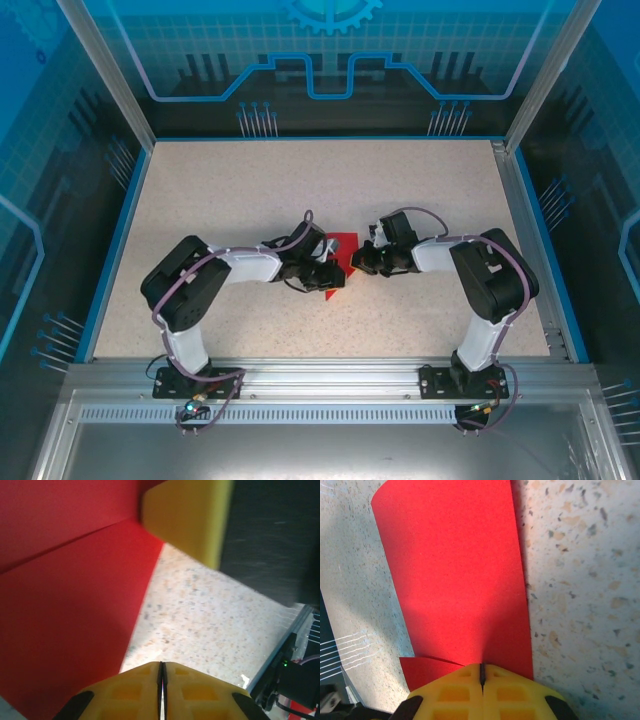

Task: Fold a paper plane with a square sheet of paper (pick it up from the middle)
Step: Third fold the triangle at the center of the table.

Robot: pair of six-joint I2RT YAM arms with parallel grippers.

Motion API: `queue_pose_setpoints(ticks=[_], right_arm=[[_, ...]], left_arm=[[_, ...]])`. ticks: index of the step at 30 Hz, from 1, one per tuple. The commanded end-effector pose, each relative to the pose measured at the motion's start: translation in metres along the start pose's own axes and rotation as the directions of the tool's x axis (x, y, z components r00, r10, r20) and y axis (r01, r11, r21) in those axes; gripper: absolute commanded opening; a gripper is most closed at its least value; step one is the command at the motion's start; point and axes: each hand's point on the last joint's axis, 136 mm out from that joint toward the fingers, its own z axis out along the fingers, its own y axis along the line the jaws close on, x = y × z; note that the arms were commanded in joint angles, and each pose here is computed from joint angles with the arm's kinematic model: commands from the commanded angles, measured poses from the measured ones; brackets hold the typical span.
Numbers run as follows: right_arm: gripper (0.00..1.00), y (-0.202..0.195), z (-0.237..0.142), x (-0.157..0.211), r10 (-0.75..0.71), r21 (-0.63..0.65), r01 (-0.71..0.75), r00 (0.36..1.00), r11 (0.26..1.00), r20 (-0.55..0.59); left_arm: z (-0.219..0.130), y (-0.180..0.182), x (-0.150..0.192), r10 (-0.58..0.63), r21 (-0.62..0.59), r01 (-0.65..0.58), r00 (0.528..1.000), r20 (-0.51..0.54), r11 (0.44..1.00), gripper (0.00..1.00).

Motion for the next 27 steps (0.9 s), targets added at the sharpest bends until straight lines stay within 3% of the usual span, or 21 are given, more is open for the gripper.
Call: queue_pose_setpoints(ticks=[1,8,27], right_arm=[[0.0,-0.028,0.008,0.022,0.052,0.11,-0.045,0.997,0.993,-0.058],[0.0,-0.032,0.009,0.024,0.054,0.124,-0.045,0.997,0.991,-0.063],[0.0,-0.039,0.009,0.027,0.051,0.154,-0.04,0.996,0.987,-0.069]], left_arm=[[0.006,0.014,0.007,-0.044,-0.016,0.044,0.999,-0.012,0.999,0.12],[0.007,0.038,0.027,-0.09,-0.071,0.087,0.995,-0.036,0.994,0.11],[-0.017,0.055,0.046,-0.139,-0.131,0.137,0.99,-0.008,0.982,0.1]])
